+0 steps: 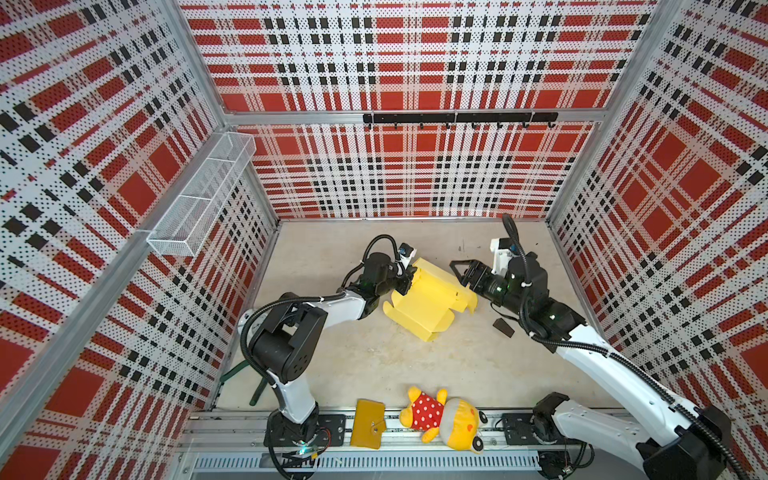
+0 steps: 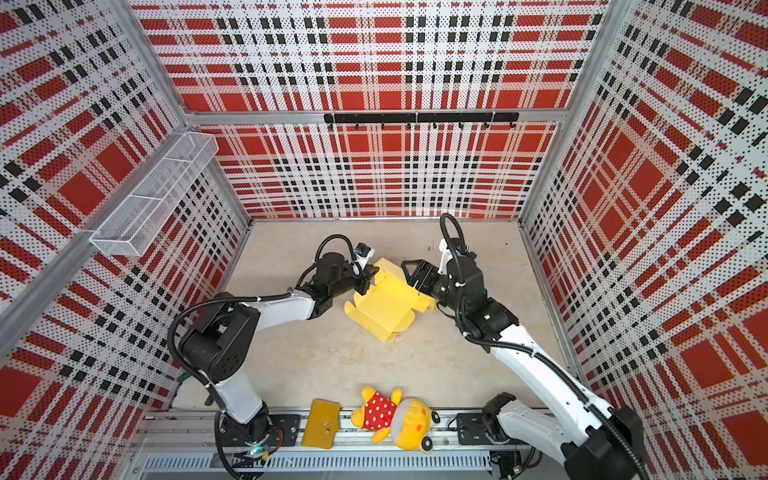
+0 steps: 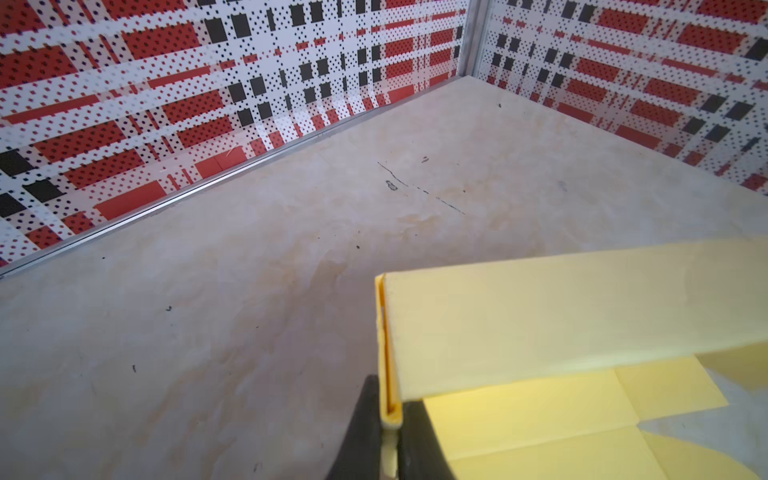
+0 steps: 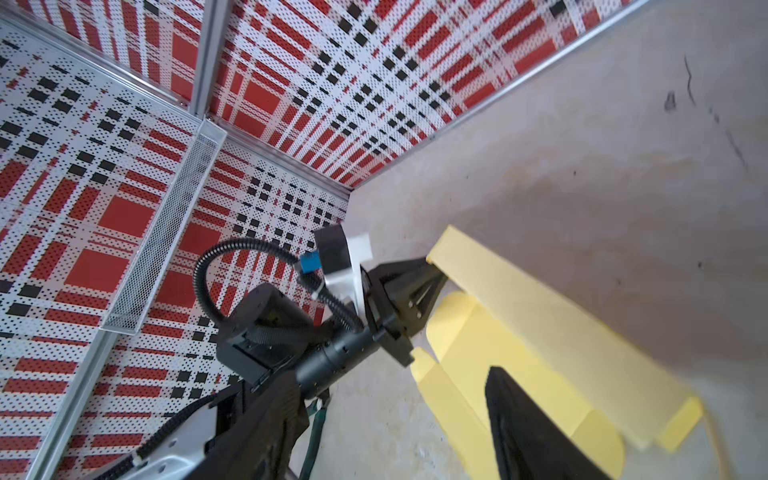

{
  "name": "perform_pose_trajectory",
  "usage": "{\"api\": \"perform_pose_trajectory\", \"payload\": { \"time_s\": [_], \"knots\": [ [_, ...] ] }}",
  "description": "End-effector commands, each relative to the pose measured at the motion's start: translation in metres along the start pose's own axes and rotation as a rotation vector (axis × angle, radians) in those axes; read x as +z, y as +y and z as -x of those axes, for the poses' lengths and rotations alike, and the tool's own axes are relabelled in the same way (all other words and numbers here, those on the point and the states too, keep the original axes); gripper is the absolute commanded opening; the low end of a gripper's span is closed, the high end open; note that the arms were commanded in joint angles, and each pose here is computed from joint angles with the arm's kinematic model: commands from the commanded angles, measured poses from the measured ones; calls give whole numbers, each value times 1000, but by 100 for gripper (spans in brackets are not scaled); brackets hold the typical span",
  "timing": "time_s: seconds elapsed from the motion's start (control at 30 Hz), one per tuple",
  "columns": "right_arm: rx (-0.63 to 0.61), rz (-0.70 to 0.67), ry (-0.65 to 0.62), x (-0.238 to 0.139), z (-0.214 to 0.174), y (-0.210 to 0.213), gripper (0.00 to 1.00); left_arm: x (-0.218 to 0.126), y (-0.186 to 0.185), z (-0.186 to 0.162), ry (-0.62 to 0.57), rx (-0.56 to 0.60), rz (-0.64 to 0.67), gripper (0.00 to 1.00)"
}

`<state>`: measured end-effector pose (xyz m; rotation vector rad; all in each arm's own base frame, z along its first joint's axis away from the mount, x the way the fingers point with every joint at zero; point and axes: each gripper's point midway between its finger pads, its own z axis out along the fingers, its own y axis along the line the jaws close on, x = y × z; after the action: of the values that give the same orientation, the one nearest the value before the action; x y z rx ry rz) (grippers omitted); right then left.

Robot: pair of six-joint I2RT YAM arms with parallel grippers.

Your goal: Fold the paper box

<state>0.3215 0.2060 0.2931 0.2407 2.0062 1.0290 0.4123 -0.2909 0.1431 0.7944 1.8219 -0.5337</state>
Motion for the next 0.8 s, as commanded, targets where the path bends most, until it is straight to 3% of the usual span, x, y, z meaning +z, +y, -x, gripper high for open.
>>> {"api": "perform_pose_trajectory", "payload": {
  "time_s": [0.0,0.13,0.23,0.37,0.77],
  "knots": [
    [-94,9,143,26,-12,-20,73,-13,-28,-3,20,138,-139,10],
    [-94,72,214,67,-13,-27,72,-21,-32,-9,26,229,-198,10],
    [-57,155,280,99,-25,-26,61,-21,-28,-23,69,278,-207,9],
    [30,226,273,127,-35,-32,56,-18,-21,-28,64,246,-207,9],
    [40,216,369,162,-76,-60,55,-3,-21,-41,107,255,-196,11]
  ]
}}
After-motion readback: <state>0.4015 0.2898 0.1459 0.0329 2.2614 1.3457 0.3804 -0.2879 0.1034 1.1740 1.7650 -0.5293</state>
